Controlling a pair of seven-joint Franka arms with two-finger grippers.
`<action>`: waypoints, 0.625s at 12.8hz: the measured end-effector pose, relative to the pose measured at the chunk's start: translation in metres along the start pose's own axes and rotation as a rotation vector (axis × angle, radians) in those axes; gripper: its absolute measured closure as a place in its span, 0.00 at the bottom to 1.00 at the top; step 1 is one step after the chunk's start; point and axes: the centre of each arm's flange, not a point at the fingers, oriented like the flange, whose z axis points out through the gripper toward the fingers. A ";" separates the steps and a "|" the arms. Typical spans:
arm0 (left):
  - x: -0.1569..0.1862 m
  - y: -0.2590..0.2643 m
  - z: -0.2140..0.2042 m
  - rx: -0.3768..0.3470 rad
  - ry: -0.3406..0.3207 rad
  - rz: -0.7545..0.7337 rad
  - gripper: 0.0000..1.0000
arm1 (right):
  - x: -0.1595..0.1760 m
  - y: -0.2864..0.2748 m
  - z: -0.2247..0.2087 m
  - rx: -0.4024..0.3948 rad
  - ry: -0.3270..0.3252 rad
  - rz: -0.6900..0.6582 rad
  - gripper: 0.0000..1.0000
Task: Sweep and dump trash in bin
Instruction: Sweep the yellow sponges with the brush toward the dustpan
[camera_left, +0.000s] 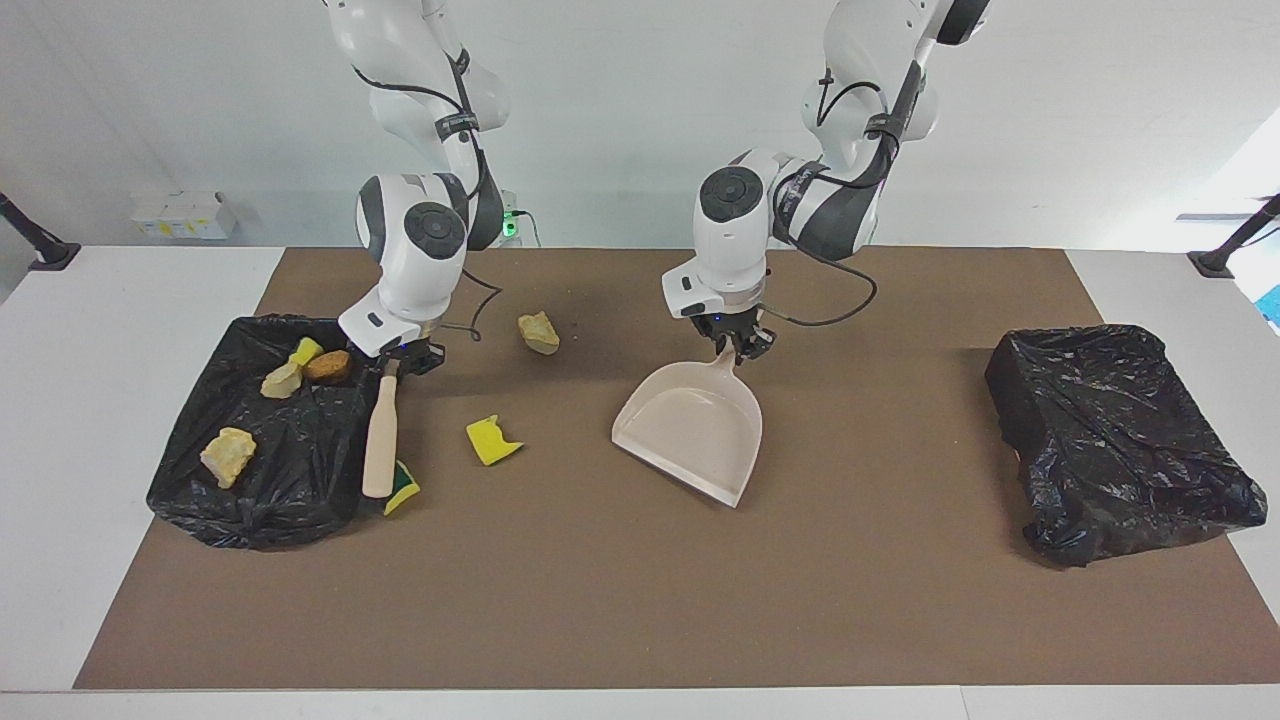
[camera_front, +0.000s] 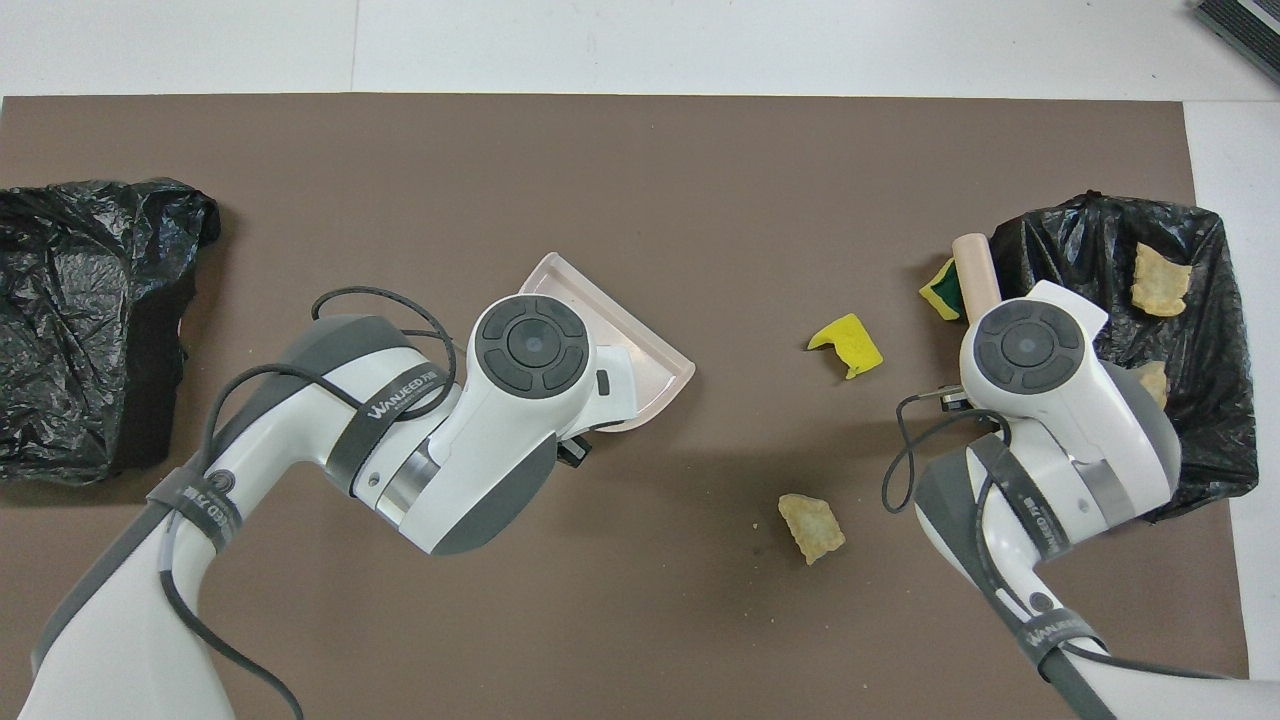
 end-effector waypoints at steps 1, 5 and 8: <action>-0.003 -0.003 -0.002 0.003 -0.011 0.063 0.68 | 0.002 -0.001 0.004 0.002 0.000 -0.002 0.74; -0.012 -0.006 0.006 0.001 -0.044 0.297 0.68 | 0.001 -0.032 -0.007 0.030 0.003 -0.036 0.74; -0.017 -0.003 0.009 0.004 -0.053 0.377 0.68 | -0.009 -0.089 -0.037 0.109 0.003 -0.080 0.74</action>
